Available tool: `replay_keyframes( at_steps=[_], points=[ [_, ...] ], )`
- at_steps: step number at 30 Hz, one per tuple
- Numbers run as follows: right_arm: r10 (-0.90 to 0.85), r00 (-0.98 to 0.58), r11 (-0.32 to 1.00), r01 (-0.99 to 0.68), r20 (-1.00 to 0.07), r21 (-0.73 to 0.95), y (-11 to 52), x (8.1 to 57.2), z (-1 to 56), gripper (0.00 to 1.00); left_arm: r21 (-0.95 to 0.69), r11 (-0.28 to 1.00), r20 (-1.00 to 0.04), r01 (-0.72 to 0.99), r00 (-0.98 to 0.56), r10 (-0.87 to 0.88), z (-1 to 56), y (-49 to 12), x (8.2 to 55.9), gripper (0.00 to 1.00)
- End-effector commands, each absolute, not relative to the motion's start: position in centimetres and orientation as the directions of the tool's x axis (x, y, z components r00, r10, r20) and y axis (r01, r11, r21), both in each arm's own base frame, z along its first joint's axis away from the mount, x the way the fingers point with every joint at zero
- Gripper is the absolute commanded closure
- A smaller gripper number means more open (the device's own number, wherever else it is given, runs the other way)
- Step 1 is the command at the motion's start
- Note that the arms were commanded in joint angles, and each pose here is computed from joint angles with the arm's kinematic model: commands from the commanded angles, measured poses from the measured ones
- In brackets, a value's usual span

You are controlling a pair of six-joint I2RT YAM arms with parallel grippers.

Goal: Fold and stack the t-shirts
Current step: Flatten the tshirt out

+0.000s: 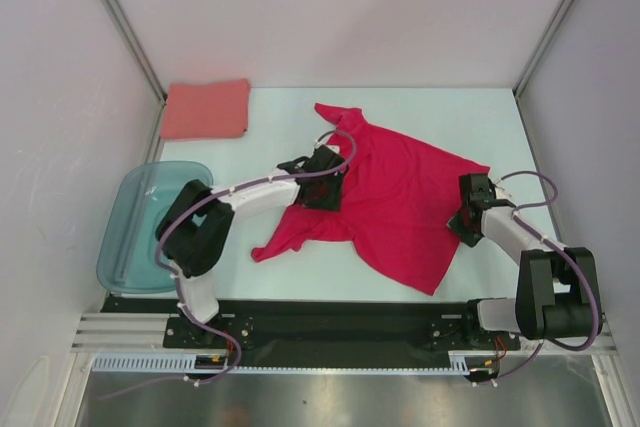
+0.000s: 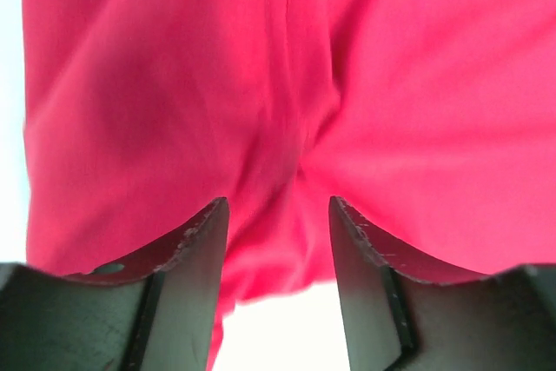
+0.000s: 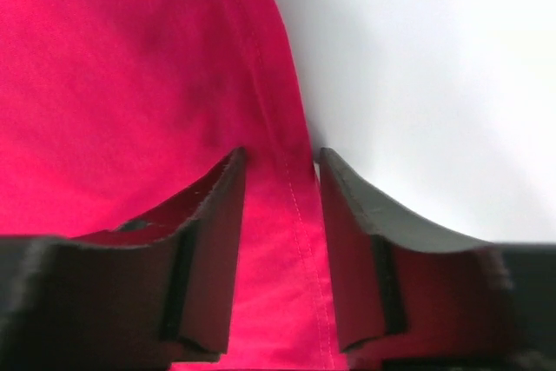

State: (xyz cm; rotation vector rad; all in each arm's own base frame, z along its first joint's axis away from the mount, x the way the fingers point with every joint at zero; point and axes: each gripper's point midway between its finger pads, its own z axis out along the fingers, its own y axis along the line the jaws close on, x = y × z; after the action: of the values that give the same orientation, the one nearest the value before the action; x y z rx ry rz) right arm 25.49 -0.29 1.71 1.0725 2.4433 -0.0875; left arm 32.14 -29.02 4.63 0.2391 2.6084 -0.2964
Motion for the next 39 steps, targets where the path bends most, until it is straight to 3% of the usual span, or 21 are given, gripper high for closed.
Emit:
replay_keyframes(
  at_steps=[1, 8, 16, 20, 25, 28, 31, 39],
  points=[
    [0.695, -0.547, 0.646, 0.760, -0.466, 0.072, -1.1, 25.0, 0.6, 0.62, -0.302, 0.930, -0.539, 0.210, -0.842, 0.015, 8.4, -29.1, 30.0, 0.44],
    [0.682, -0.478, 0.600, 0.799, -0.554, 0.049, -3.2, 27.0, 1.7, 0.96, -0.504, 0.807, -0.570, 0.307, -0.821, -0.043, 14.5, -28.4, 24.5, 0.42],
    [0.622, -0.442, 0.619, 0.783, -0.647, 0.061, -4.3, 34.5, 4.7, 0.98, -0.476, 0.790, -0.642, 0.385, -0.767, -0.013, 18.7, -25.9, 22.3, 0.39],
    [0.589, -0.483, 0.644, 0.765, -0.648, 0.015, -4.7, 36.4, 5.2, 0.90, -0.462, 0.784, -0.631, 0.415, -0.775, 0.039, 17.8, -26.5, 22.3, 0.38],
    [0.520, -0.550, 0.666, 0.740, -0.653, -0.093, -6.5, 35.0, 7.1, 0.59, -0.451, 0.798, -0.610, 0.399, -0.791, 0.051, 16.7, -27.8, 23.7, 0.47],
    [0.475, -0.581, 0.692, 0.711, -0.661, -0.128, -7.3, 33.7, 8.5, 0.50, -0.413, 0.837, -0.615, 0.359, -0.788, 0.034, 15.4, -28.6, 25.8, 0.50],
    [0.458, -0.569, 0.737, 0.673, -0.683, -0.066, -6.5, 32.9, 10.4, 0.46, -0.357, 0.868, -0.612, 0.347, -0.789, 0.064, 13.6, -30.1, 28.1, 0.54],
    [0.388, -0.646, 0.901, 0.415, -0.657, 0.124, 3.2, 29.9, 9.9, 0.46, -0.143, 0.942, -0.588, 0.303, -0.792, 0.165, 7.8, -32.1, 33.7, 0.61]
  ],
)
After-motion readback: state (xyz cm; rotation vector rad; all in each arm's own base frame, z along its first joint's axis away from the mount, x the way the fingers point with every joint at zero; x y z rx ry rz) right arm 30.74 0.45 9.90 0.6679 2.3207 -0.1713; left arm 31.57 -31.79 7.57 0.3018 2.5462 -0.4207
